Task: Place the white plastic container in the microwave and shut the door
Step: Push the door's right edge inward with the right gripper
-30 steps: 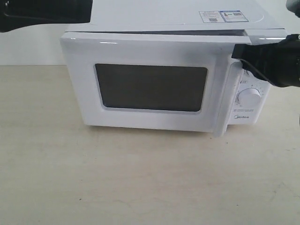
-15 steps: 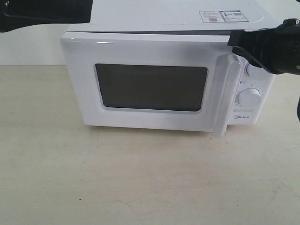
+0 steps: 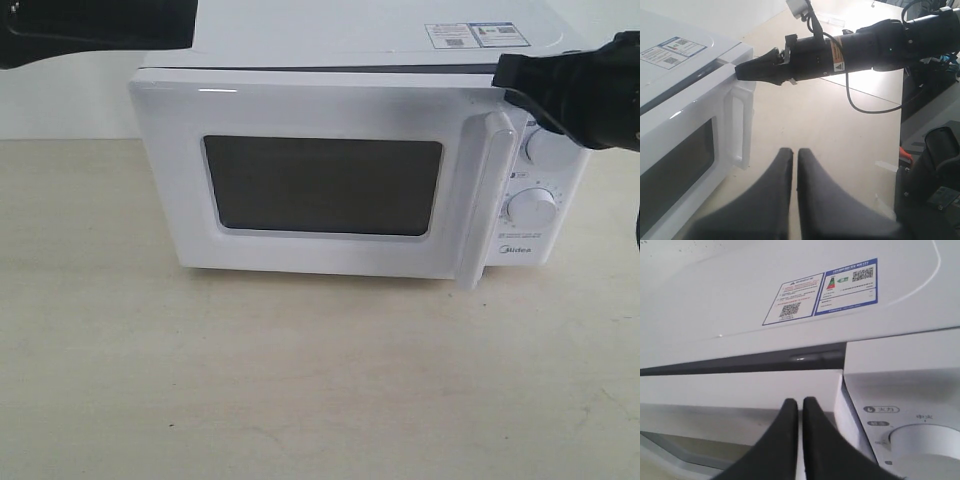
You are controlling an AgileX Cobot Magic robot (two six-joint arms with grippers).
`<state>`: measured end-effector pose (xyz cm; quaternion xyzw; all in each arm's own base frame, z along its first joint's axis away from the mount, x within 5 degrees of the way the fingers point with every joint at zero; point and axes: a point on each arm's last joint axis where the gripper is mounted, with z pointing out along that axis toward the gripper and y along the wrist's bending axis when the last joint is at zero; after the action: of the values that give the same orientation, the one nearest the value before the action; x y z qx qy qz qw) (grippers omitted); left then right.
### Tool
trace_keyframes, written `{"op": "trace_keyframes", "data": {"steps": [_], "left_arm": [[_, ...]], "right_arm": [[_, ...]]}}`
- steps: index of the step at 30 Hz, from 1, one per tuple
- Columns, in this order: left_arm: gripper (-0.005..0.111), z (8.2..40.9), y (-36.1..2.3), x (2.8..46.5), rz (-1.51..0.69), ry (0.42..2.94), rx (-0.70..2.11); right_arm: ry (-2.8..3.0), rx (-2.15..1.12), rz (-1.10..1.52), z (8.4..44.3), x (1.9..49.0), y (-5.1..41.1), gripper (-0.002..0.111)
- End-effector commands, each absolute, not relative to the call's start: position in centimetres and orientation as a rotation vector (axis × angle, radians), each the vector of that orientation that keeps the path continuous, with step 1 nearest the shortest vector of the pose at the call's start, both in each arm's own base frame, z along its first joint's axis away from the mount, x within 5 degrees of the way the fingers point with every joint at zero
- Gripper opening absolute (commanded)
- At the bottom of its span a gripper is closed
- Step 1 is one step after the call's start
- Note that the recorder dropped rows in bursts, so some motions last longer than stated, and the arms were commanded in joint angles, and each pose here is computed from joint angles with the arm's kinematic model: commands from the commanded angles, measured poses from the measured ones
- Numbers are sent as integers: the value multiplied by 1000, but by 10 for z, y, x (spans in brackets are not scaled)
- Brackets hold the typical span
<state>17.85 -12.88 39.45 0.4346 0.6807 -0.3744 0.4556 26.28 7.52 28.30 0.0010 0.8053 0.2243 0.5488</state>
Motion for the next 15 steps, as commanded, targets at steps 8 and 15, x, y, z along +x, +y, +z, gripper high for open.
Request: {"op": "trace_keyframes", "data": {"steps": [8, 15], "left_arm": [[4, 398, -129, 177, -924, 1668, 1061], [4, 398, -129, 177, -926, 1668, 1064]], "right_arm": [[1887, -13, 532, 285, 266, 77, 0], [1892, 2, 575, 276, 276, 81, 0]]}}
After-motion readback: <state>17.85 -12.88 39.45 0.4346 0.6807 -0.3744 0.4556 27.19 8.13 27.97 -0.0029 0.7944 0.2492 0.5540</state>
